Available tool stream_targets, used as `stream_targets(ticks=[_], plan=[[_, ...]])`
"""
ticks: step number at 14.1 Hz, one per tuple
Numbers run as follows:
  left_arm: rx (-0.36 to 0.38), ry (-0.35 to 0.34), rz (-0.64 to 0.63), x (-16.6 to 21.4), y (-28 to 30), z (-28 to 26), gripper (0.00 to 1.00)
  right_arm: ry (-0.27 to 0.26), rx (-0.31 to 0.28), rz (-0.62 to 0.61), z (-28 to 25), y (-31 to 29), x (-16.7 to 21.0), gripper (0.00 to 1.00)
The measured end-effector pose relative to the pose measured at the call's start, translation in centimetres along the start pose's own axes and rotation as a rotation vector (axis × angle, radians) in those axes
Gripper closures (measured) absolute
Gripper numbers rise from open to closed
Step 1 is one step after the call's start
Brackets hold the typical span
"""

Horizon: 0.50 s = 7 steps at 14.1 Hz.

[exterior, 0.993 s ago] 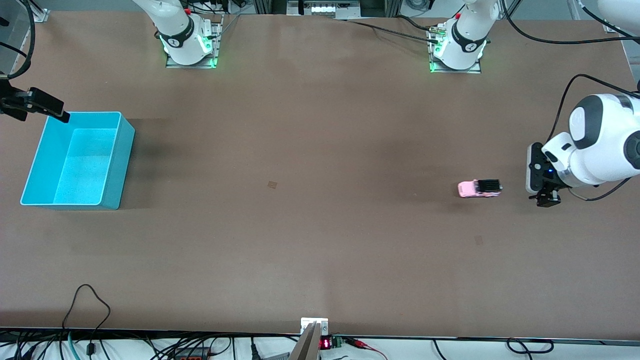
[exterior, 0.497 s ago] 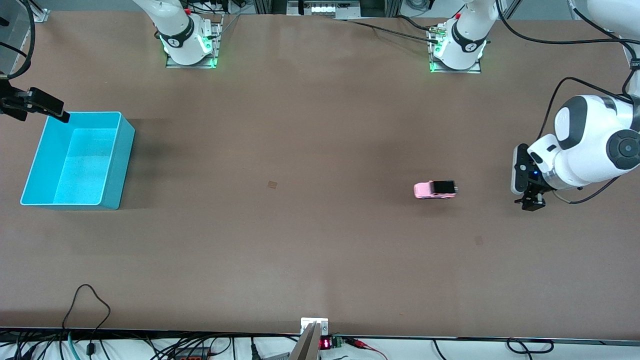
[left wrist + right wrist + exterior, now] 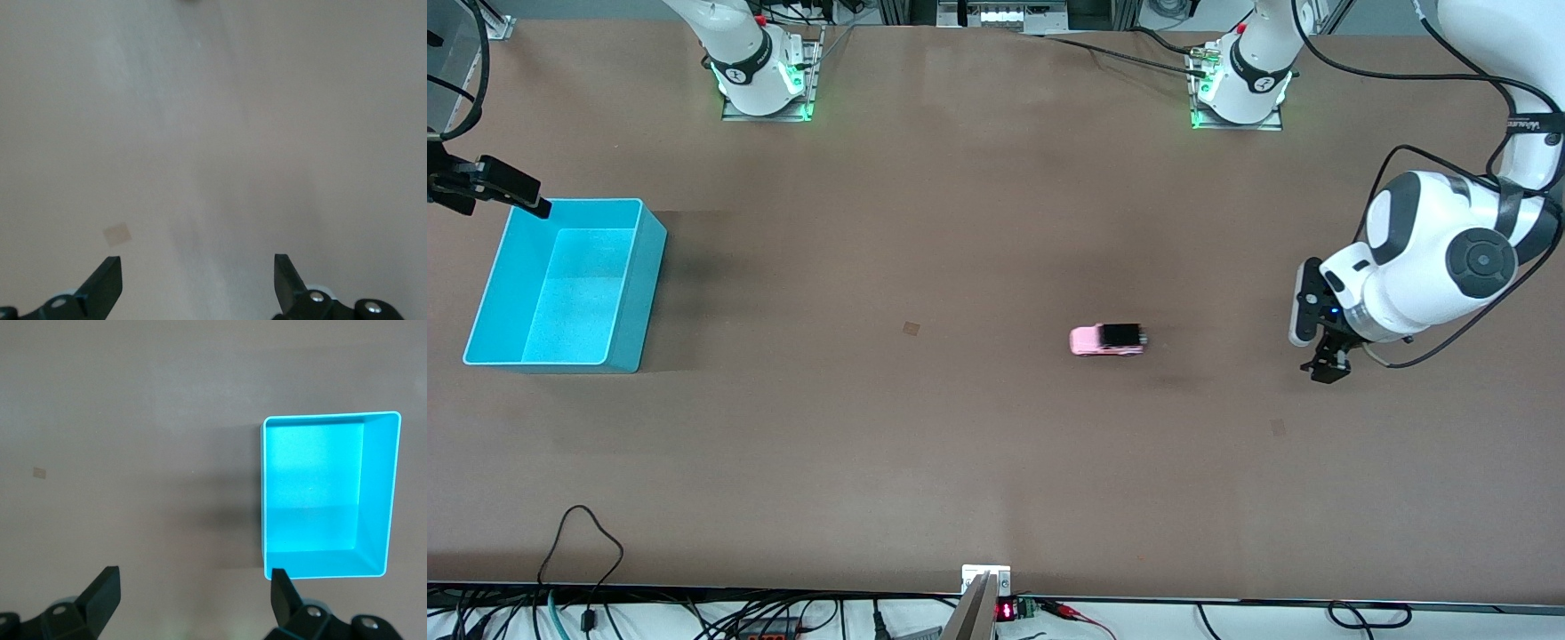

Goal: Wind and store pink jeep toy
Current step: 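Open the left gripper, releasing the jeep to roll toward the bin, then reach the right gripper to the jeep while the left gripper retracts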

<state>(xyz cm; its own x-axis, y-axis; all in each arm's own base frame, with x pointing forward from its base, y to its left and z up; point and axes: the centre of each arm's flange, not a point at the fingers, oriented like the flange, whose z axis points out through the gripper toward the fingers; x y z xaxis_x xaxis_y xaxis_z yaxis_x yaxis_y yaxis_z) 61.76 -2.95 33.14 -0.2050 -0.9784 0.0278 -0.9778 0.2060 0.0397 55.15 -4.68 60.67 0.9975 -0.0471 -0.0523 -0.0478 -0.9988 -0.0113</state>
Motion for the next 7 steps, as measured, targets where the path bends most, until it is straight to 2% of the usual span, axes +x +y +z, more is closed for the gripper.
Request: stream_targets(ticks=[3,7], plan=[[0.006,0.035,-0.107,1.2,-0.2,0.0,0.00,0.000,0.000,0.000,0.0,0.0,0.0,0.00],[0.024,0.042,-0.403,1.9,-0.6,-0.5,0.00,-0.011,0.000,-0.004,0.6,-0.1,0.3,0.00]])
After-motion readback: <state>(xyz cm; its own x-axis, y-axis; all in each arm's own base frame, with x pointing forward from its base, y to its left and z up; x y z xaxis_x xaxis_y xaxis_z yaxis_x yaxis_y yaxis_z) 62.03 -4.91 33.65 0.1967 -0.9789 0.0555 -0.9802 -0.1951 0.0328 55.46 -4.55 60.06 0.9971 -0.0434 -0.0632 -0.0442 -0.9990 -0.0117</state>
